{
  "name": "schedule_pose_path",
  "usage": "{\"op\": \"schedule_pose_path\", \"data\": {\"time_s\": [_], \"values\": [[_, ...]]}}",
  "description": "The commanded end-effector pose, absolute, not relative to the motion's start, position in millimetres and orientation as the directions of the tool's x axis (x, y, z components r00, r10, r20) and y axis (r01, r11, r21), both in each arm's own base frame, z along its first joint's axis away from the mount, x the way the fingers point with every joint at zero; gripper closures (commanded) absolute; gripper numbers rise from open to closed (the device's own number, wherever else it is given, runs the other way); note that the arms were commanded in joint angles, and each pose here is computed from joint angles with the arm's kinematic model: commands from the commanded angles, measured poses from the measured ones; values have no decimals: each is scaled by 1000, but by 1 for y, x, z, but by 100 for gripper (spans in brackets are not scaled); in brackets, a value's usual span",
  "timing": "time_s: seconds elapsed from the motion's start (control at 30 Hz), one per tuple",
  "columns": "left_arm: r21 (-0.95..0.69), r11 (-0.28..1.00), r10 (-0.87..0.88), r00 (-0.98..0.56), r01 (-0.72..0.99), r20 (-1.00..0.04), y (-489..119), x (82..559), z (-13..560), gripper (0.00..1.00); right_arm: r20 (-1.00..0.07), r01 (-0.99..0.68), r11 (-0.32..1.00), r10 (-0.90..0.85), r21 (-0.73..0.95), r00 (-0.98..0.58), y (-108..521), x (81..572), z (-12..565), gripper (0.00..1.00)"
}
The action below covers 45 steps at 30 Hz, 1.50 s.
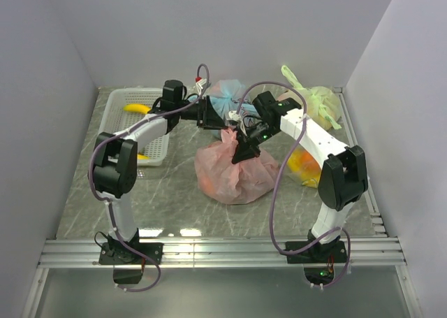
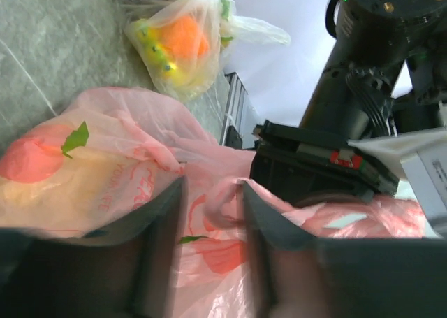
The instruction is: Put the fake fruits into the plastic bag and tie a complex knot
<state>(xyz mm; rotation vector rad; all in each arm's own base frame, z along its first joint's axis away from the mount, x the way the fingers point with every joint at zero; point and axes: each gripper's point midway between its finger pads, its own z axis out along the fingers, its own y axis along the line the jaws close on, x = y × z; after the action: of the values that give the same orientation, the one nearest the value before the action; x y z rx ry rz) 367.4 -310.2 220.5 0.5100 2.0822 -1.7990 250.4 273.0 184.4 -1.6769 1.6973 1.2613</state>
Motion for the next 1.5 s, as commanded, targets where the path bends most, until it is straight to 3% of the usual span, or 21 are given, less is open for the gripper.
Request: {"op": "schedule_pose_path", "data": {"time_s": [0.0,0.03,0.07,0.1,0.47,0.5,0.57,0.63,0.73,0.87,0.93,1.07,1.27,1.4,1.47], "values": [[-847,69,50,-850,527,-524,-301,357,247,64,-827,-948,-139,-535,288,-173,275,258,192,100],[-833,62,17,-835,550,-550,-293,361,256,71,-813,-936,-108,-535,336,-230,275,260,190,100],[-827,68,-2,-829,558,-559,-287,357,261,92,-811,-926,-100,-522,365,-264,276,261,192,100],[-826,86,-25,-828,557,-561,-278,362,263,99,-792,-909,-73,-522,411,-316,272,262,190,100],[-690,220,-7,-706,690,-708,-260,344,305,100,-598,-679,162,-361,716,-716,275,286,175,100],[-672,219,15,-692,707,-722,-264,337,305,100,-522,-598,203,-328,775,-788,275,287,176,100],[-601,235,65,-629,764,-775,-270,326,300,99,-495,-559,249,-276,791,-824,274,301,171,100],[-544,278,139,-593,792,-793,-286,311,286,100,-399,-449,310,-214,838,-892,272,309,167,100],[-475,231,198,-519,849,-832,-309,284,285,100,-294,-329,349,-149,878,-944,271,317,163,100],[-376,270,276,-445,886,-852,-328,261,244,100,-263,-269,346,-67,899,-963,271,324,166,100],[-276,226,361,-343,934,-867,-347,242,217,100,-223,-222,347,-38,911,-974,271,321,167,100],[-198,241,509,-297,950,-808,-361,228,153,100,-207,-192,368,2,910,-978,267,321,172,100],[-76,455,609,-372,887,-701,-344,266,83,100,-162,-120,411,70,904,-984,247,310,163,100],[-72,591,543,-462,804,-702,-329,302,78,100,-145,-91,426,95,900,-985,239,295,159,100],[-109,580,518,-468,808,-716,-335,307,84,100,-86,-35,406,107,913,-991,238,278,150,100]]}}
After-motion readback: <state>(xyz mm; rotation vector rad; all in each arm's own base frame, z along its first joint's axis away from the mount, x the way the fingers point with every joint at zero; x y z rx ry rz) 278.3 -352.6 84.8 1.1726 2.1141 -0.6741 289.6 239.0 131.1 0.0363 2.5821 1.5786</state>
